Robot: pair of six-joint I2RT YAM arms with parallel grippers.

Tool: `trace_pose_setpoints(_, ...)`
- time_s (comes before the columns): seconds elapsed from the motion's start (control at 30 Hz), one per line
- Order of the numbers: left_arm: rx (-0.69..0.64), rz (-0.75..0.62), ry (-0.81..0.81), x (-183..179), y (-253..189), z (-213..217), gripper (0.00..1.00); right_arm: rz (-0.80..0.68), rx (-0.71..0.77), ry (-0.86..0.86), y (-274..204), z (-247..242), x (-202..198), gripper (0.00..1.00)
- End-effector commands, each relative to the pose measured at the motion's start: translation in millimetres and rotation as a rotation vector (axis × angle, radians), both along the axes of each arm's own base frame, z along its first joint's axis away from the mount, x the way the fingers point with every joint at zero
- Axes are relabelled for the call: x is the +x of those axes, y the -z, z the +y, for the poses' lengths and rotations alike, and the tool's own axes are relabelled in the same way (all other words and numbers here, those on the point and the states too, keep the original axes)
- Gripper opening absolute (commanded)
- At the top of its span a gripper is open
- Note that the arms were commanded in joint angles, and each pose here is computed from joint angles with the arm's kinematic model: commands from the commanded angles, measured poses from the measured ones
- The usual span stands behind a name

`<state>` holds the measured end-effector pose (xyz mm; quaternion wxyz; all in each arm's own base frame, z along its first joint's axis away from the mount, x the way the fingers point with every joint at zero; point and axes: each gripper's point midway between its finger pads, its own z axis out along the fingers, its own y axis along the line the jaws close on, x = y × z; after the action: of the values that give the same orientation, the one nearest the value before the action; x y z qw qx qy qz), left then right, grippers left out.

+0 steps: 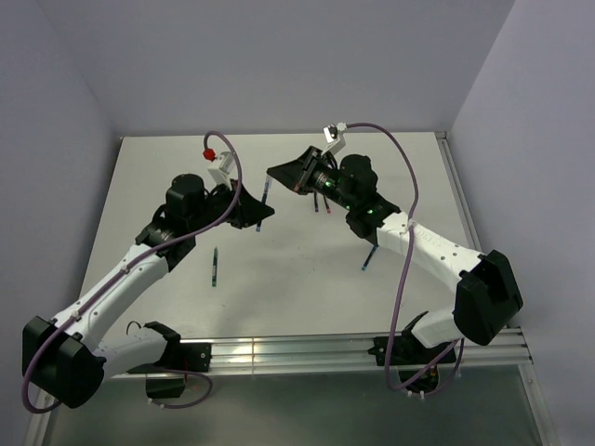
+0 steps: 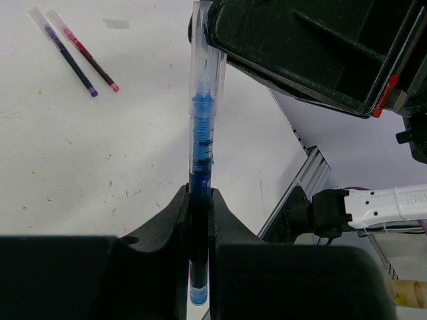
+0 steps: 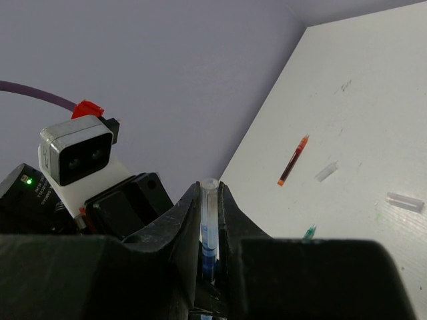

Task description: Insert the pens into the pen caps

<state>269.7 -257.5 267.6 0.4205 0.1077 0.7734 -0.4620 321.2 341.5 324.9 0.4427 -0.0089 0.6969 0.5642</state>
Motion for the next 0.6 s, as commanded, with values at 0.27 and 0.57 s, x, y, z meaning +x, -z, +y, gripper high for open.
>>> trace_pose_setpoints(0.27, -0.064, -0.179, -0.219, 44, -49, 31, 0.00, 0.010, -0.037, -0.349, 7, 44, -80, 0.00)
trace_pose_setpoints(0.57, -0.070, -0.186, -0.241, 47, -53, 38, 0.00, 0.007, -0.063, -0.398, 12, 51, -92, 0.00)
